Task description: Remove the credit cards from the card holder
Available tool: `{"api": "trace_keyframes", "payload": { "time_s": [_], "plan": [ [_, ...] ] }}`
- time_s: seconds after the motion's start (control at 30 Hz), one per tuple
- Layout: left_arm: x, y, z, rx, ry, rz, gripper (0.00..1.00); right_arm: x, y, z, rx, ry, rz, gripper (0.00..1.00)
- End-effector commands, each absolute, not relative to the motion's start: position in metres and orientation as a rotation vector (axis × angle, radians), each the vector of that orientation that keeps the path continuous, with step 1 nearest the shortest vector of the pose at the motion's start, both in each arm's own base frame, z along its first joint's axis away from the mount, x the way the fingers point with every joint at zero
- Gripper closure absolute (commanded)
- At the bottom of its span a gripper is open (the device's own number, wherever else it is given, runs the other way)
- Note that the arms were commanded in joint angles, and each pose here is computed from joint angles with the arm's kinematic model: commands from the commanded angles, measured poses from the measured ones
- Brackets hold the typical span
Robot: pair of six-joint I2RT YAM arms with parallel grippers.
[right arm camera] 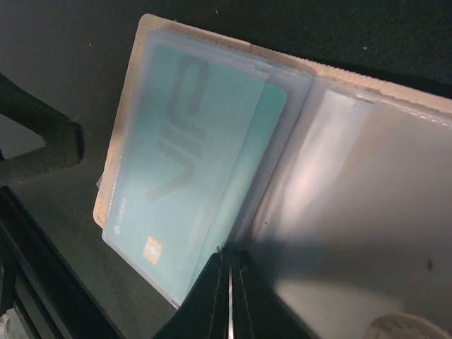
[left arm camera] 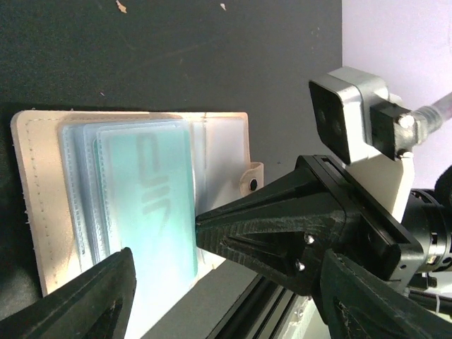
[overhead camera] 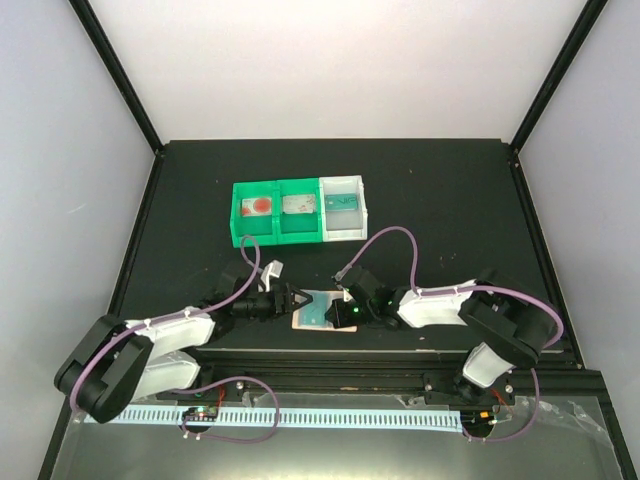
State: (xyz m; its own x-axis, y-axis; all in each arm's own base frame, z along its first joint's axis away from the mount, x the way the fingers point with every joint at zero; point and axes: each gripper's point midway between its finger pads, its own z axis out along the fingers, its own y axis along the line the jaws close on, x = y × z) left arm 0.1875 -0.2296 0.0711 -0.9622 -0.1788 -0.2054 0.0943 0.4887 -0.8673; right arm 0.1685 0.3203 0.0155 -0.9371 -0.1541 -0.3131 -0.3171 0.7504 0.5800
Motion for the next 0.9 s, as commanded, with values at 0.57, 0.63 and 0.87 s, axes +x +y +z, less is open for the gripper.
{"api": "trace_keyframes", "payload": {
  "time_s": [0.57, 0.63, 0.87],
  "plan": [
    [0.198, -0.233, 0.07, -0.052, 2.468, -1.368, 0.22, 0.162, 0.285, -0.018, -0.352, 2.793, 0.728, 0.96],
    [0.196, -0.234, 0.069, -0.068, 2.479, -1.38, 0.22, 0.164, 0.285, -0.014, -0.352, 2.791, 0.715, 0.96],
    [0.19, -0.241, 0.079, -0.081, 2.468, -1.49, 0.21, 0.174, 0.277, -0.013, -0.394, 2.804, 0.55, 0.95]
  ]
}}
